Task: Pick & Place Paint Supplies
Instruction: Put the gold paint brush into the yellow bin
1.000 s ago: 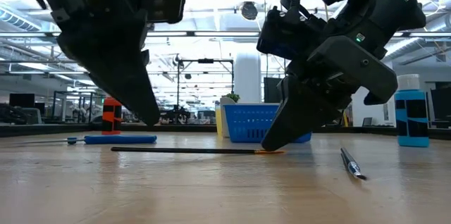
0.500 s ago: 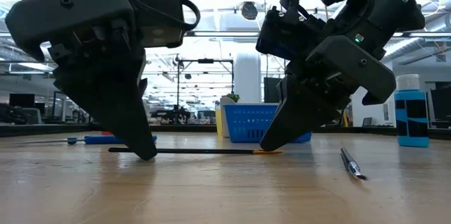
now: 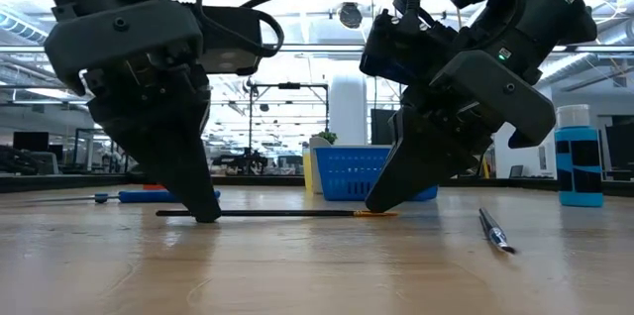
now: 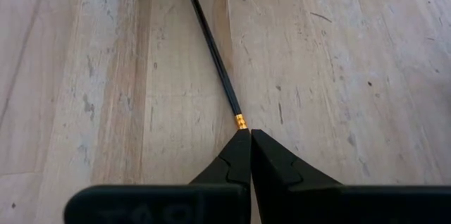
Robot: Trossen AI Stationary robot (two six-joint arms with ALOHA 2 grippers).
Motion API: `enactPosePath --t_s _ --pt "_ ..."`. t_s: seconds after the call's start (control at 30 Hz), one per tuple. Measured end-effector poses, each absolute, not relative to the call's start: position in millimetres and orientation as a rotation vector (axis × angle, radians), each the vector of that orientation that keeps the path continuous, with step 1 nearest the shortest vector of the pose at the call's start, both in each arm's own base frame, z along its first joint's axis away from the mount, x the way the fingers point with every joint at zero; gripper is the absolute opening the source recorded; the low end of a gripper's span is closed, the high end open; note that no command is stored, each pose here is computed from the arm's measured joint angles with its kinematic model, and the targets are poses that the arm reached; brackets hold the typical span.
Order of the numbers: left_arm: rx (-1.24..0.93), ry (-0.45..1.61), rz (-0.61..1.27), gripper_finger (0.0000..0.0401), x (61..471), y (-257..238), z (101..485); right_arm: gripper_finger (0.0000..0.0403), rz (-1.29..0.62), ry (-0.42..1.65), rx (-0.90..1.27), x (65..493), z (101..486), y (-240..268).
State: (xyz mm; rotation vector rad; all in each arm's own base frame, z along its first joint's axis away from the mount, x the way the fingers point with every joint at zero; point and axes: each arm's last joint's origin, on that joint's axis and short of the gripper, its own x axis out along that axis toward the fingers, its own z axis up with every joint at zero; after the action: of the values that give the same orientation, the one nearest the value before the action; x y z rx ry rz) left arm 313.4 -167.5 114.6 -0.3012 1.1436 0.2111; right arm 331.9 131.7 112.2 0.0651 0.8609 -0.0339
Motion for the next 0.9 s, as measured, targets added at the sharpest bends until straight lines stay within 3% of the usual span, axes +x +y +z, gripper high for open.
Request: enactPosePath --t_s 0.23,0.43,0.73,0.9 --pt "-0.288 1.142 0.208 0.0004 313 -167 116 0.0000 -0.025 0.841 0.070 332 117 132" --pt "-0.271 1.108 0.189 0.0003 310 -166 132 0.0000 0.033 0.739 0.052 324 159 135" --pt "-0.177 0.883 0.226 0.0001 301 -138 204 0.0000 0.049 0.504 -0.021 285 228 138" --pt "-0.097 0.752 0.288 0.0001 304 -86 246 0.0000 -0.006 0.417 -0.041 261 245 128"
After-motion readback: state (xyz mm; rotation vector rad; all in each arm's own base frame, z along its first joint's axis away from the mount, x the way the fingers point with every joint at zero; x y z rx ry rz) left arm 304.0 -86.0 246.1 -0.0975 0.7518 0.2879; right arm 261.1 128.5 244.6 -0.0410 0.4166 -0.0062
